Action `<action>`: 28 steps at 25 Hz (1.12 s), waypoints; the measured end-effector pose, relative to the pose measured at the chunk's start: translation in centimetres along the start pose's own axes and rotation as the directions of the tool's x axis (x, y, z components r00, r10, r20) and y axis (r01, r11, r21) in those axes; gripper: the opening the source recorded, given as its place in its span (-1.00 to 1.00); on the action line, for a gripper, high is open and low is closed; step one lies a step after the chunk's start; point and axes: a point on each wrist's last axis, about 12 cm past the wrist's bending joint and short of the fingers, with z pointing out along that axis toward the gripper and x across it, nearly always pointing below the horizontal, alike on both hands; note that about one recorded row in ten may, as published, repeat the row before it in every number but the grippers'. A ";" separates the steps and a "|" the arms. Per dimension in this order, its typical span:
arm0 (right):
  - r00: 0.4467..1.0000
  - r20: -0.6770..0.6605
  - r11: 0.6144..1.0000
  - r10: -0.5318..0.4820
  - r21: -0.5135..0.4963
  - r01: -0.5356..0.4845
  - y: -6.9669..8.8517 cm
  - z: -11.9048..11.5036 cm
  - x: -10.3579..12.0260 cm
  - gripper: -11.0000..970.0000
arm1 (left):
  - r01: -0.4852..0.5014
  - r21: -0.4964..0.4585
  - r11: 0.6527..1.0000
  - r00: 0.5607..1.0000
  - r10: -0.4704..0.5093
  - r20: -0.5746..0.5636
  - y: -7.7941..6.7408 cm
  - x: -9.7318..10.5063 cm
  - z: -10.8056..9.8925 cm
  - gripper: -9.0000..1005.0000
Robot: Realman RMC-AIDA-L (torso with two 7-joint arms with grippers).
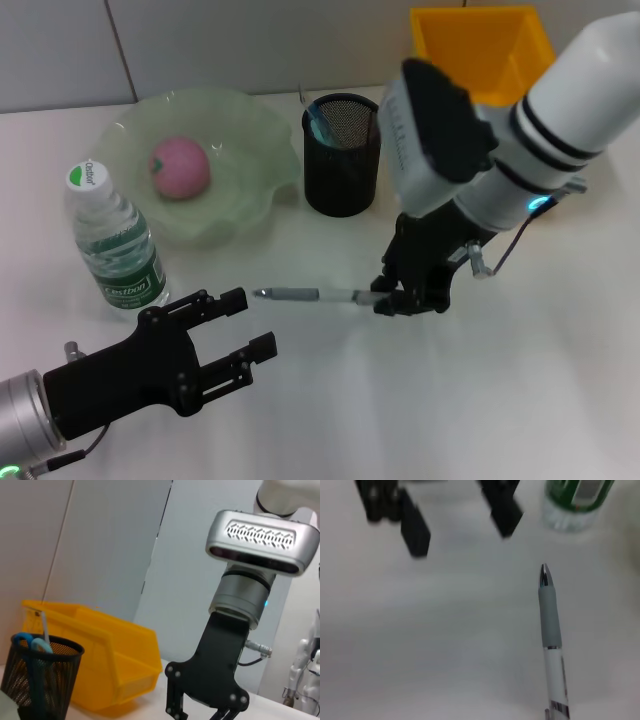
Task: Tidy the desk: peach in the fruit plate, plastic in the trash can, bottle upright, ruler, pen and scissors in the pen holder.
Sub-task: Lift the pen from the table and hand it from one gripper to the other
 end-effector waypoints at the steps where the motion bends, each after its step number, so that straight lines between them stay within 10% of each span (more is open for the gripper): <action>1: 1.000 0.027 1.000 0.014 0.003 -0.014 0.1 -0.3 0.2 -0.62 | 0.000 0.000 1.000 1.000 0.000 0.000 0.0 0.0 0.0 0.32; 13: 0.897 0.408 0.982 0.170 0.005 -0.188 2.3 -1.9 4.9 -0.62 | 0.002 0.045 0.999 0.997 -0.005 0.074 -0.6 -0.7 0.1 0.32; 28: 0.668 0.702 0.967 0.247 -0.136 -0.214 5.6 1.5 7.9 -0.62 | 0.099 0.015 0.995 0.965 -0.100 0.244 -1.0 -1.2 0.0 0.32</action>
